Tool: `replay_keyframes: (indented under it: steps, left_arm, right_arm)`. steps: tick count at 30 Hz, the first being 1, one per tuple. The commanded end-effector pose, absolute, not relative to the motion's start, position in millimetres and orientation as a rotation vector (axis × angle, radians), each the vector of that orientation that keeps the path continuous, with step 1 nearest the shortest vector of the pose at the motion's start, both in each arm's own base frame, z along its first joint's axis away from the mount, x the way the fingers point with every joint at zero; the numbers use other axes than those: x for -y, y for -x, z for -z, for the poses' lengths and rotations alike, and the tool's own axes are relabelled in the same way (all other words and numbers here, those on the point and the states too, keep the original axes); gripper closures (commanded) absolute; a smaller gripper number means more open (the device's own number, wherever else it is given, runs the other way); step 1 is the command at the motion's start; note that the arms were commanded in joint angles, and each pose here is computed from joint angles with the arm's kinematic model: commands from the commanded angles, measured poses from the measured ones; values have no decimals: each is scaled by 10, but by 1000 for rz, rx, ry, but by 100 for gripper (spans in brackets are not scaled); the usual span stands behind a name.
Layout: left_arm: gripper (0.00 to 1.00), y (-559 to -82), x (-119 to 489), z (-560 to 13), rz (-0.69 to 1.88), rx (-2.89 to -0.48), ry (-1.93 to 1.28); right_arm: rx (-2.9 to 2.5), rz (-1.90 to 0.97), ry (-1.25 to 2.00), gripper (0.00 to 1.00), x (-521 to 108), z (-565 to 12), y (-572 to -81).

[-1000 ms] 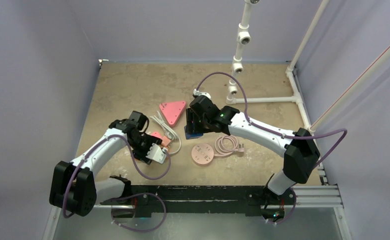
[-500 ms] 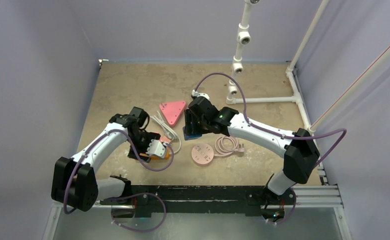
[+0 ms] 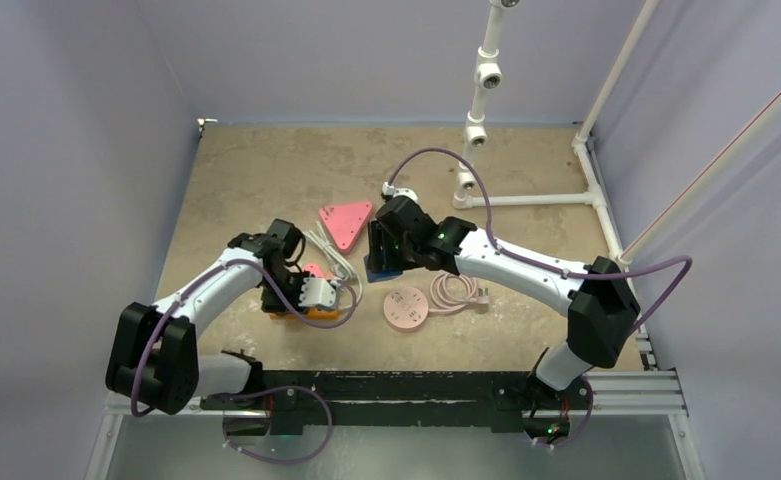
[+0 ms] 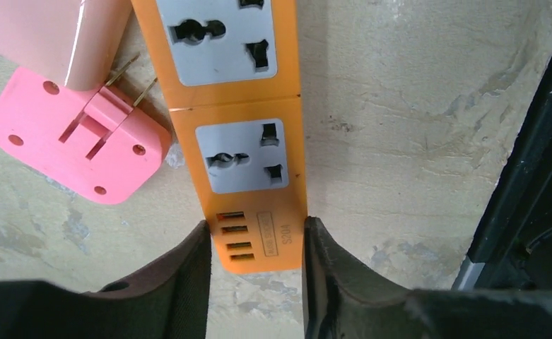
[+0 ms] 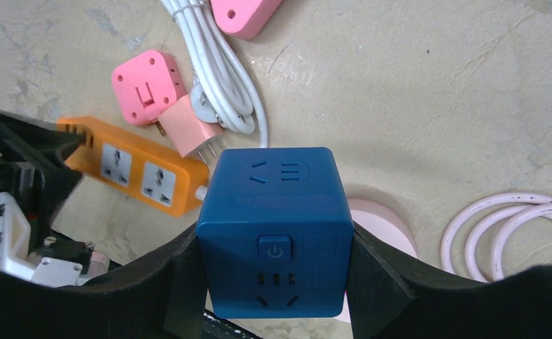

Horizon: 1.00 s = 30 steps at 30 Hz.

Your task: Insert the plug

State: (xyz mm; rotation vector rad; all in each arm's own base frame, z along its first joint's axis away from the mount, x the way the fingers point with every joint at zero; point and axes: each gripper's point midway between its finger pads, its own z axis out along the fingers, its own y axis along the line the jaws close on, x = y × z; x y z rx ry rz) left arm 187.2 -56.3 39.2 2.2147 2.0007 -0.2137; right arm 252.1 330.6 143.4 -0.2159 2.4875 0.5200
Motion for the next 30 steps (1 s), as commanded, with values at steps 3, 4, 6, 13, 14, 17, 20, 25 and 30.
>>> replay_keyframes:
  steps: [3, 4, 6, 13, 14, 17, 20, 25, 30]
  left_arm:
    - [79, -1838, 847, -302, 251, -2062, -2084]
    - [82, -1834, 886, -301, 259, -2072, -2064]
    - [83, -1835, 963, -303, 274, -2097, -2022]
    - [72, -1830, 1086, -361, 334, -2167, -1957]
    - [65, -1828, 1089, -410, 336, -2150, -1969]
    - [37, -1862, 1127, -627, 330, -2055, -2003]
    - [24, -1905, 1069, -761, 280, -2001, -2067]
    - [10, -1997, 805, -776, 215, -2001, -2122]
    - [9, -2081, 400, -583, 134, -2102, -2137]
  right_arm:
    - [-2431, -589, 213, 100, -3371, -1587, -2525]
    - [-2433, -586, 216, 100, -3369, -1566, -2523]
    - [-2433, -581, 219, 100, -3363, -1550, -2524]
    - [-2435, -560, 226, 100, -3345, -1507, -2536]
    - [-2435, -560, 227, 100, -3344, -1506, -2535]
    - [-2439, -562, 235, 100, -3338, -1486, -2519]
    - [-2438, -565, 244, 100, -3342, -1482, -2514]
    - [-2432, -574, 249, 100, -3353, -1510, -2515]
    - [-2430, -581, 249, 100, -3342, -1515, -2499]
